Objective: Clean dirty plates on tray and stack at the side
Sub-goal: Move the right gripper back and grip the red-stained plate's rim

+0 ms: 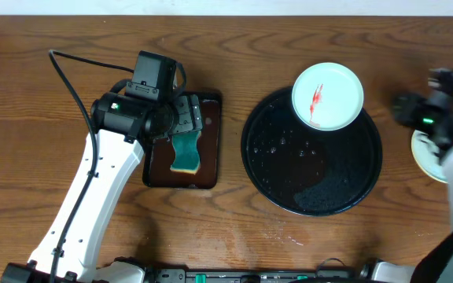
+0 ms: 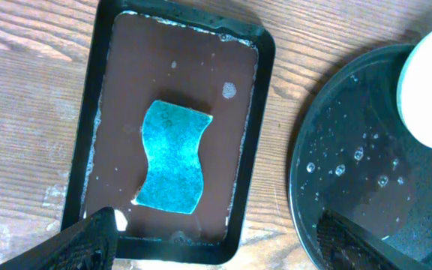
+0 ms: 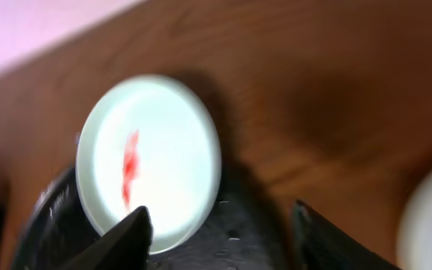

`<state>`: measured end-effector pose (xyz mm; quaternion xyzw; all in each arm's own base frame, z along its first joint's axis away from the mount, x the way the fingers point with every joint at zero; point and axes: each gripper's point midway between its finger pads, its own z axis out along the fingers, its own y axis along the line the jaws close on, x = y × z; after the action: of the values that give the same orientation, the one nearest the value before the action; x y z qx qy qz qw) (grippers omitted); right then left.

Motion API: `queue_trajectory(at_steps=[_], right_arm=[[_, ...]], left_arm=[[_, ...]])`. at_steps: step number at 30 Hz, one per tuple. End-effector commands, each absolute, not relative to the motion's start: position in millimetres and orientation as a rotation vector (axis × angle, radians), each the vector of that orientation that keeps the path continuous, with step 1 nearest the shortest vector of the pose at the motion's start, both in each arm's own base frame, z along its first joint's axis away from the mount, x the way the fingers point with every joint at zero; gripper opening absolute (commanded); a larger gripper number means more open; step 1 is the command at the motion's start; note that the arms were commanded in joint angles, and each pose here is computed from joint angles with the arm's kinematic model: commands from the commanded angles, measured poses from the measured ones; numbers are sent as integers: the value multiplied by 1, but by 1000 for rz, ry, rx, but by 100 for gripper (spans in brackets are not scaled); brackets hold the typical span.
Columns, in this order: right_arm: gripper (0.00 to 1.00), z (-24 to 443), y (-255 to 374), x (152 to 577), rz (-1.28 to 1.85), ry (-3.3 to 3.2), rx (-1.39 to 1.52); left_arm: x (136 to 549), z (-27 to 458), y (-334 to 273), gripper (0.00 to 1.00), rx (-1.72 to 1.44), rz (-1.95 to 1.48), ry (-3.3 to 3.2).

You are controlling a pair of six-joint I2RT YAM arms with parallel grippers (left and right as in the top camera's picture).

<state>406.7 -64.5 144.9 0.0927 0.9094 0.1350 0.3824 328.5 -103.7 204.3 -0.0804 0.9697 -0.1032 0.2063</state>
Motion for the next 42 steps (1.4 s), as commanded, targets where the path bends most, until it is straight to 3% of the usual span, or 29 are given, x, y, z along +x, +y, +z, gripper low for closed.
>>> queue_trajectory(at_steps=[1, 13, 17, 18, 32, 42], right_arm=[[62, 110, -53, 421, 66, 2416, 10], [52, 21, -33, 452, 134, 2482, -26], [7, 19, -23, 451, 208, 2482, -34], [1, 21, -23, 451, 210, 2481, -18], [1, 74, -17, 424, 299, 2491, 218], [1, 37, 26, 334, 380, 2898, 317]], left_arm=[[331, 210, -102, 85, -230, -286, 2686], [331, 210, -102, 85, -230, -286, 2686], [331, 210, -102, 85, -230, -286, 2686], [331, 210, -102, 85, -230, -286, 2686], [331, 210, -102, 85, -230, -286, 2686], [331, 210, -102, 85, -230, -286, 2686]])
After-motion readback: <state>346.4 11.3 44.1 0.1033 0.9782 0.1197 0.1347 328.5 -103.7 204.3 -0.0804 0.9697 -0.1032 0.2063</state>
